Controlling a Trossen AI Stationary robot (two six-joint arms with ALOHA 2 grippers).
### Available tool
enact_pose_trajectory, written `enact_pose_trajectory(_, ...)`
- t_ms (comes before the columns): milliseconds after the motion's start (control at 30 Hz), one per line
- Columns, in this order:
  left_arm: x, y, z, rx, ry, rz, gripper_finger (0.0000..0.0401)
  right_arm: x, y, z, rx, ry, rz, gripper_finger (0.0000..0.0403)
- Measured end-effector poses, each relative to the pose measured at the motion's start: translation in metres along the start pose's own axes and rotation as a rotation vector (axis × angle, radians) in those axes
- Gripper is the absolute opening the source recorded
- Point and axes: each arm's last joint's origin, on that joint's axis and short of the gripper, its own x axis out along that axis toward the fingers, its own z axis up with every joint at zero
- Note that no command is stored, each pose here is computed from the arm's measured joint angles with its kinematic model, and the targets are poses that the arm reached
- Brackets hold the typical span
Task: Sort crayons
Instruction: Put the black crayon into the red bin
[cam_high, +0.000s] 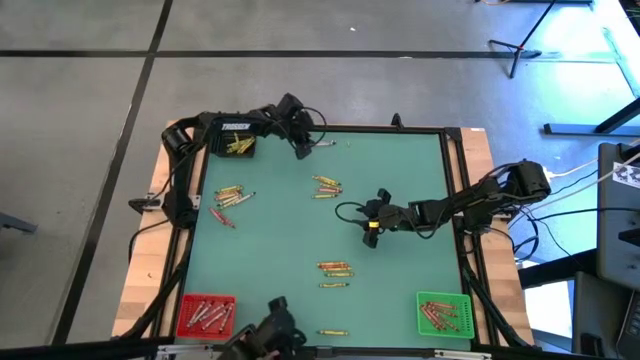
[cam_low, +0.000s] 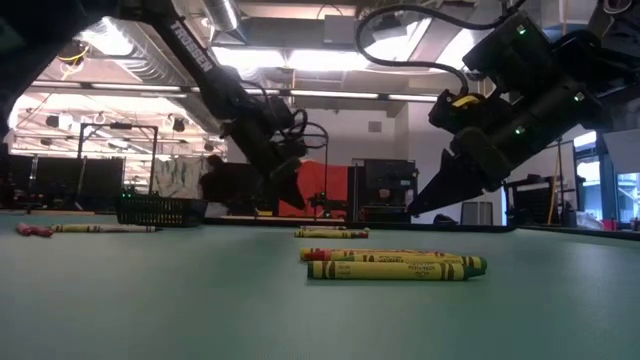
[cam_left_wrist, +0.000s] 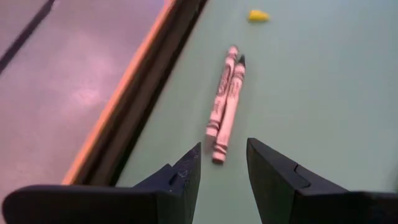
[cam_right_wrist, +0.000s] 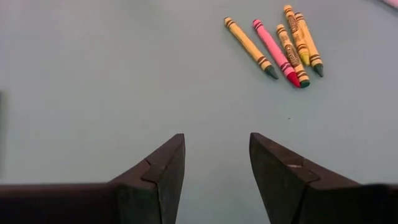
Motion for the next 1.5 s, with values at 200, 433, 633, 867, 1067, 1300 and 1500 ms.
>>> enact_pose_trajectory(200,0.015,0.0,-0.007,0.01,0.031,-0.012,0.0112,0.001,0.0,-0.001,-0.002,0.003,-0.004,0.0176)
enact_pose_trajectory(433,0.029,0.0,-0.016,0.008,0.044,-0.054,0.0112,0.001,0.0,-0.001,-0.001,0.002,-0.002,0.0176)
enact_pose_trajectory(633,0.028,0.002,-0.015,-0.002,0.037,-0.057,0.0112,0.001,0.0,-0.001,0.0,0.001,-0.002,0.0176)
enact_pose_trajectory(867,0.027,0.007,-0.017,-0.034,0.042,-0.057,0.007,0.001,0.0,0.0,-0.002,0.0,-0.003,0.0176)
enact_pose_trajectory(1067,0.027,0.005,-0.016,-0.023,0.036,-0.079,0.0008,0.001,0.0,0.0,-0.002,-0.001,-0.003,0.0176)
enact_pose_trajectory(1300,0.027,0.003,-0.017,0.004,0.06,-0.062,0.0002,0.001,0.0,0.0,-0.002,-0.001,-0.003,0.0176)
enact_pose_trajectory(1500,0.019,-0.009,-0.022,0.047,0.207,-0.031,0.0,0.001,0.0,0.0,-0.003,-0.001,-0.003,0.0176)
